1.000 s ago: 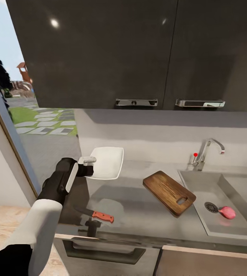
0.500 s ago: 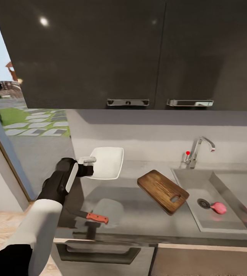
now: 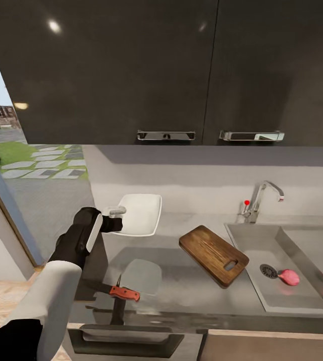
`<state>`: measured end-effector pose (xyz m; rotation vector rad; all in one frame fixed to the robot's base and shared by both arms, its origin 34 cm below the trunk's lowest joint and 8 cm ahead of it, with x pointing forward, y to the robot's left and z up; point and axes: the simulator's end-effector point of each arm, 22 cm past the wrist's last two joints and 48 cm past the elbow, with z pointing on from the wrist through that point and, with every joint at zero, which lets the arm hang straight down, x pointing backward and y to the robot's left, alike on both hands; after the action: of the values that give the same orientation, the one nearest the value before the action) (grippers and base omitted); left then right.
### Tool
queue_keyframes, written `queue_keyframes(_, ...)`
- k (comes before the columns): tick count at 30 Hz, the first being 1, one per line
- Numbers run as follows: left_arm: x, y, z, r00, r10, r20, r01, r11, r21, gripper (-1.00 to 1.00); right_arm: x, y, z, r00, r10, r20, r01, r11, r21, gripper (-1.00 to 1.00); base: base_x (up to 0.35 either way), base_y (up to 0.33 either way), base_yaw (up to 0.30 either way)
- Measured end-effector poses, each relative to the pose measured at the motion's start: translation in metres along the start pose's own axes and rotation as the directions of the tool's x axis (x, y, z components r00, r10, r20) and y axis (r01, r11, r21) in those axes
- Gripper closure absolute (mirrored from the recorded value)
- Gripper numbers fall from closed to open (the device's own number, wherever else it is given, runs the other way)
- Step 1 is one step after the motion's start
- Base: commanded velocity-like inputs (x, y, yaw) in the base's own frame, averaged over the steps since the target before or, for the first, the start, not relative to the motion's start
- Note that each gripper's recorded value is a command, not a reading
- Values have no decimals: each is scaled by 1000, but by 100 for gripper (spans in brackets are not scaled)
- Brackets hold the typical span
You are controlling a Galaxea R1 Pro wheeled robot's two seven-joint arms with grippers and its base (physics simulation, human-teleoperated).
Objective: In the kitchen, take the Vidalia onion out of the sink, dice it on the chopping board with the paring knife, put the diced onion into the bowl on the countertop, then place both the paring knife and the chopping board into the sink.
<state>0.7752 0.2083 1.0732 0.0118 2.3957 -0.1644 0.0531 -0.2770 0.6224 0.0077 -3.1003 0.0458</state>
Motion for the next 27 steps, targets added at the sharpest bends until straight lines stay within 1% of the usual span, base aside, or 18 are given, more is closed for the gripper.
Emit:
queue_keyframes(3,2,0,2,1000,0,-7,0,1000,0,100,0,0,0,1000,0,0,0,1000,0,-100,3,0,0)
queue_keyframes(6,12,1,7,999,-2,-32,2,1000,-1,100,0,0,0,1000,0,0,0,1000,0,-100,1,0,0)
queue_keyframes(7,18,2,11,999,-4,-50,4,1000,-3,100,0,0,0,1000,0,0,0,1000,0,-100,0,0,0)
queue_keyframes(11,30,5,17,997,-8,-79,8,1000,-6,100,0,0,0,1000,0,0,0,1000,0,-100,0,0,0)
queue_keyframes(12,35,11,20,995,-10,-95,8,1000,-17,100,0,0,0,1000,0,0,0,1000,0,-100,0,0,0)
queue_keyframes(13,37,16,20,995,-11,-99,9,1000,-23,100,0,0,0,1000,0,0,0,1000,0,-100,0,0,0)
queue_keyframes(15,38,21,20,995,-15,-103,12,1000,-29,100,0,0,0,1000,0,0,0,1000,0,-100,0,0,0)
queue_keyframes(27,36,21,19,995,-13,-99,10,1000,-28,100,0,0,0,1000,0,0,0,1000,0,-100,0,0,0)
